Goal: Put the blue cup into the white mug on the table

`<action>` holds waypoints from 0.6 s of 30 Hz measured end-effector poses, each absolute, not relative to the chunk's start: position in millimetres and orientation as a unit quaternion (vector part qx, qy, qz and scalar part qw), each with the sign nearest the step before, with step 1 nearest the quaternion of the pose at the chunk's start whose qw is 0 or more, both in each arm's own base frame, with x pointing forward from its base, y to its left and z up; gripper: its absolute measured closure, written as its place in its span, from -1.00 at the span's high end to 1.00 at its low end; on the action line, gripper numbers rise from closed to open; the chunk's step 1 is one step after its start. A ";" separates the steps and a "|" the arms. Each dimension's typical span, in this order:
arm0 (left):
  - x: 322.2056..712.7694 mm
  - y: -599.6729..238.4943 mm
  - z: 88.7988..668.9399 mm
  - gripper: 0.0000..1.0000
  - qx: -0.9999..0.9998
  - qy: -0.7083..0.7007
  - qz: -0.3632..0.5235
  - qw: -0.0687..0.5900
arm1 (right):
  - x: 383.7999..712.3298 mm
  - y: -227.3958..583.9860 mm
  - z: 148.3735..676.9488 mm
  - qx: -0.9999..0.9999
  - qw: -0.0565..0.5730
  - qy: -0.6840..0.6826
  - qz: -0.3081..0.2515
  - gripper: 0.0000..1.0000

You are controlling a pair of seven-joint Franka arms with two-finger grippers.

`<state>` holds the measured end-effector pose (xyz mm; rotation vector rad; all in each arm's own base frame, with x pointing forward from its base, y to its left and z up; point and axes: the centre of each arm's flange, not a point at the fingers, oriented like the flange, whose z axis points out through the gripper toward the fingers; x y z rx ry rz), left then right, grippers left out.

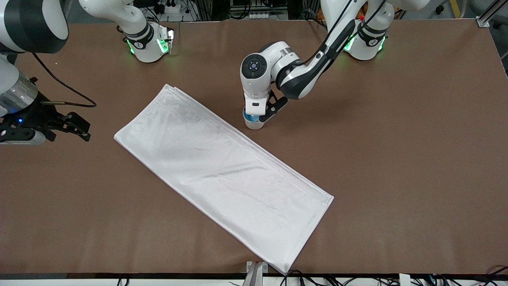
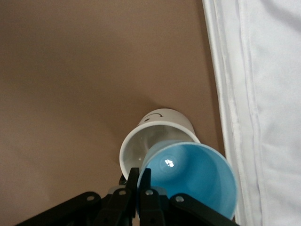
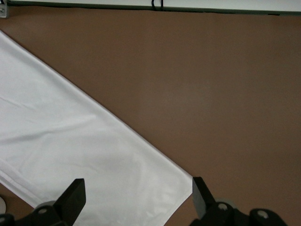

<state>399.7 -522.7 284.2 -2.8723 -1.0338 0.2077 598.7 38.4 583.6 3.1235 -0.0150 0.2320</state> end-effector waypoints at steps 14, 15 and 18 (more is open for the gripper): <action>405.9 -517.2 292.9 0.56 -0.958 -0.276 0.054 0.048 | 604.8 15.5 585.2 0.997 -0.011 -0.007 0.076 1.00; 408.0 -514.6 296.3 0.65 -0.962 -0.262 0.055 0.051 | 604.9 15.3 585.6 0.997 -0.011 -0.007 0.077 1.00; 420.5 -501.4 310.3 0.96 -0.973 -0.218 0.055 0.055 | 604.8 17.3 587.2 0.997 -0.012 -0.005 0.077 1.00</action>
